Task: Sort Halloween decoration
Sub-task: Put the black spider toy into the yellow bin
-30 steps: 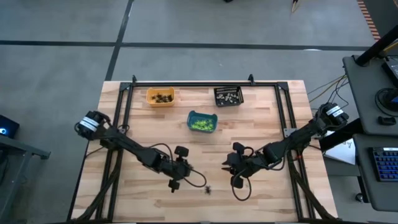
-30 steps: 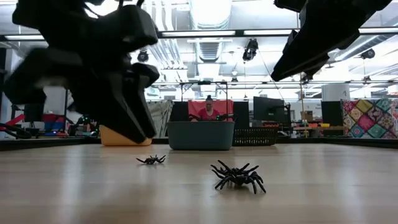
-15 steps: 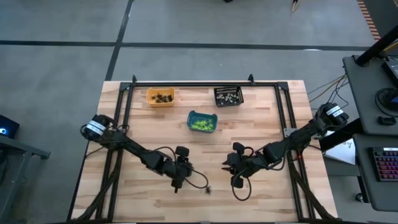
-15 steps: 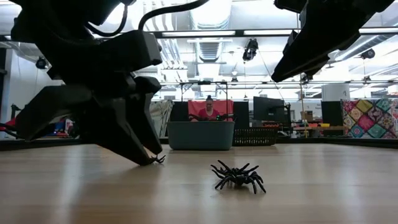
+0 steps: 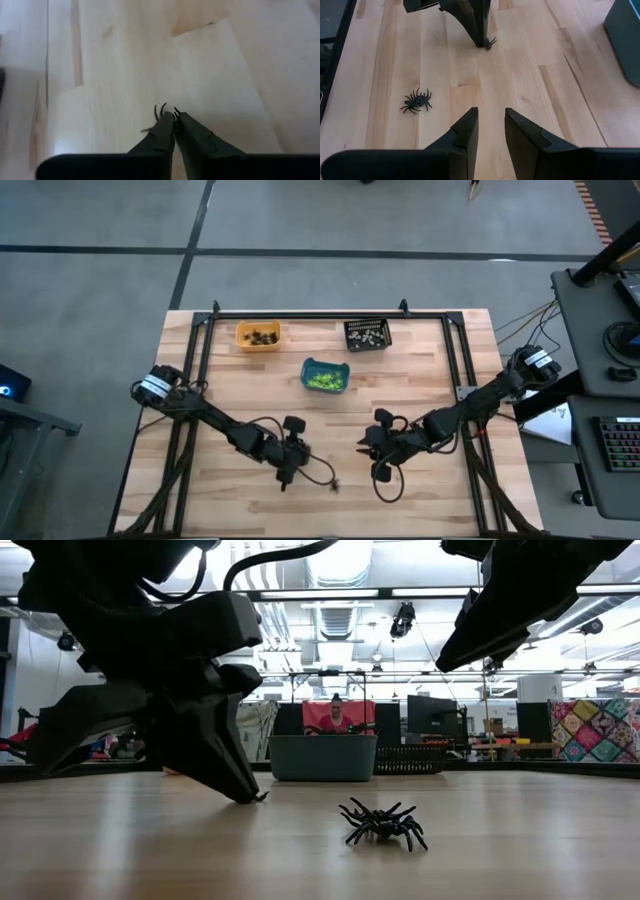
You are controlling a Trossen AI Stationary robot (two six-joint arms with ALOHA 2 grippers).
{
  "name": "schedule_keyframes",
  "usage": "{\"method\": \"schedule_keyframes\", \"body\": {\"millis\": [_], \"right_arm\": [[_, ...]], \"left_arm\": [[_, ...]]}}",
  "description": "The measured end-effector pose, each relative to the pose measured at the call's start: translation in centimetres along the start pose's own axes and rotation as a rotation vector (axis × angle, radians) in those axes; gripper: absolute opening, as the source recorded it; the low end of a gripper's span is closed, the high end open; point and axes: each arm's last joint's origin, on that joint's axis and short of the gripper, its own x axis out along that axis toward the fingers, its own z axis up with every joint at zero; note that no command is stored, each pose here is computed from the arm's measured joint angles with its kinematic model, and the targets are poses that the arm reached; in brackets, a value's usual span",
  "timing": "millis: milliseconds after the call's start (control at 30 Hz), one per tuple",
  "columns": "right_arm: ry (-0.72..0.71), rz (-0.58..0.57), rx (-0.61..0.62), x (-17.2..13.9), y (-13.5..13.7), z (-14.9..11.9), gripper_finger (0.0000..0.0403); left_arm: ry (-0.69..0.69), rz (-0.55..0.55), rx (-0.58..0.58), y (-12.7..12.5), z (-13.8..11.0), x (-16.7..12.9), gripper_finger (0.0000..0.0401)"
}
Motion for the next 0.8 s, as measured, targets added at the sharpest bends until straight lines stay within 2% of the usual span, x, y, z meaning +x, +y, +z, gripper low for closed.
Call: {"method": "schedule_keyframes", "body": {"millis": [333, 600, 800], "right_arm": [[0.0, -0.001, 0.0, 0.0, 0.0, 0.0, 0.0084], [-0.001, -0.001, 0.0, 0.0, 0.0, 0.0, 0.0084], [-0.006, 0.001, 0.003, 0.0, 0.0, 0.1, 0.0084]], "left_arm": [[-0.012, -0.001, 0.018, 0.4, 0.3, -0.9, 0.0], [-0.121, -0.001, -0.016, 1.9, 2.0, -4.3, 0.0001], [-0.117, -0.081, 0.004, 2.3, 2.1, -6.3, 0.0]]}}
